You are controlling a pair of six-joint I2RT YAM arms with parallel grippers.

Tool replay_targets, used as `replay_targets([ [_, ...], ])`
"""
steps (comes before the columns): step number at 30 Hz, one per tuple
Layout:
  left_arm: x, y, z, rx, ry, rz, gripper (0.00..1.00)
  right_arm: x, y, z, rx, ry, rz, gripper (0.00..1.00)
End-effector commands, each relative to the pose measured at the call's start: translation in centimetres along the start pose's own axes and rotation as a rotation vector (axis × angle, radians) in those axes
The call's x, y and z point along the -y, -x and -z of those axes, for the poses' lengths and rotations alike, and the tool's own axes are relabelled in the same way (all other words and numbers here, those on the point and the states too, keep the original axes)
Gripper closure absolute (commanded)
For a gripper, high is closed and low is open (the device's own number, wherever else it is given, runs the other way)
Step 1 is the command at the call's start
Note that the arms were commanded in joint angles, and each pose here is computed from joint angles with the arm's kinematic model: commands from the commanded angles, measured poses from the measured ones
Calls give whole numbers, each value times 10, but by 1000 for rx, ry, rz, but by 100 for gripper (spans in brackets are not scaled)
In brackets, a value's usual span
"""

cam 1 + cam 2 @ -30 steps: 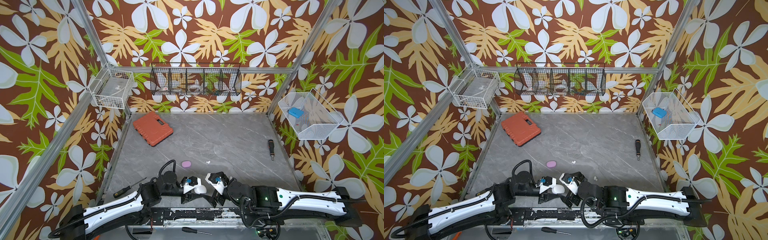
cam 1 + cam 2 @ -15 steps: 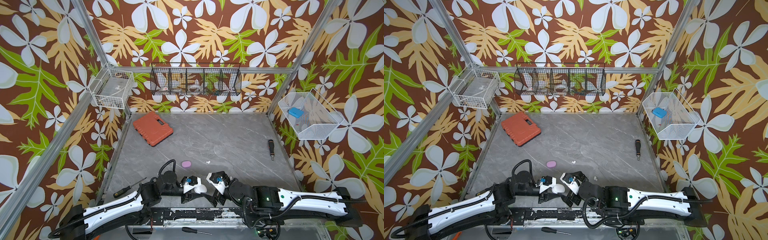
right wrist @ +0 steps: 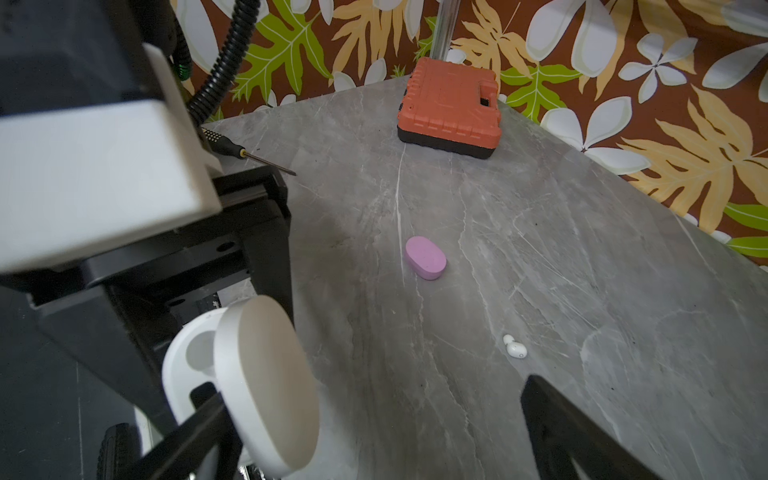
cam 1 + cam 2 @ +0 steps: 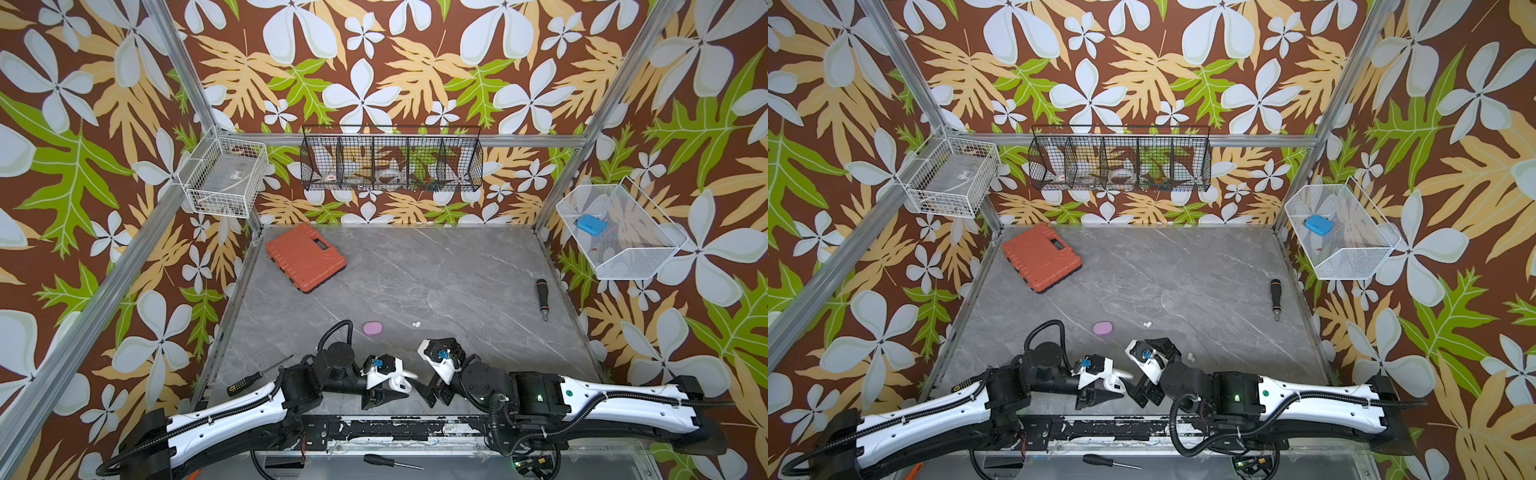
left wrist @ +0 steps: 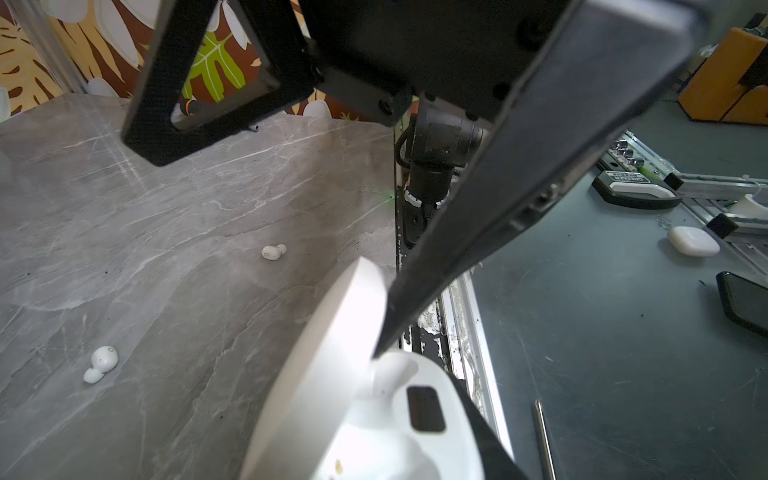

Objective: Insert the wireless bluetooth earbuds into the charging case
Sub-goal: 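Push the white case lid open with the right gripper fingers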

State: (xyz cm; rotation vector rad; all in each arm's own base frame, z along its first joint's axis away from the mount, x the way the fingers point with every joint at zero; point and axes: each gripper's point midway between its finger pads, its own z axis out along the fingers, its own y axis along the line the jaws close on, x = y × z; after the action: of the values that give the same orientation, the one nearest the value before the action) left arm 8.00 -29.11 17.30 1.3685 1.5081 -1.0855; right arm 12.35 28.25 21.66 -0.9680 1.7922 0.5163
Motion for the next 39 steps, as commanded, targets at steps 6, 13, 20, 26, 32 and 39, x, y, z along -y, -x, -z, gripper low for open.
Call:
replay_targets([
  [6,2,7,0,21,-16,-21,100,4,9,3,14,-22,6,4],
  [13,2,9,1,26,-16,-24,100,2,9,2,-14,-17,41,17],
  [20,3,8,0,22,-21,-21,100,-8,10,-4,-52,19,74,32],
  [26,4,9,1,25,-24,-21,100,-17,8,-8,-93,58,95,37],
  [32,4,9,1,26,-25,-22,100,-23,5,-11,-129,88,106,43],
  [39,4,9,1,26,-26,-20,100,-24,1,-15,-166,106,97,55],
])
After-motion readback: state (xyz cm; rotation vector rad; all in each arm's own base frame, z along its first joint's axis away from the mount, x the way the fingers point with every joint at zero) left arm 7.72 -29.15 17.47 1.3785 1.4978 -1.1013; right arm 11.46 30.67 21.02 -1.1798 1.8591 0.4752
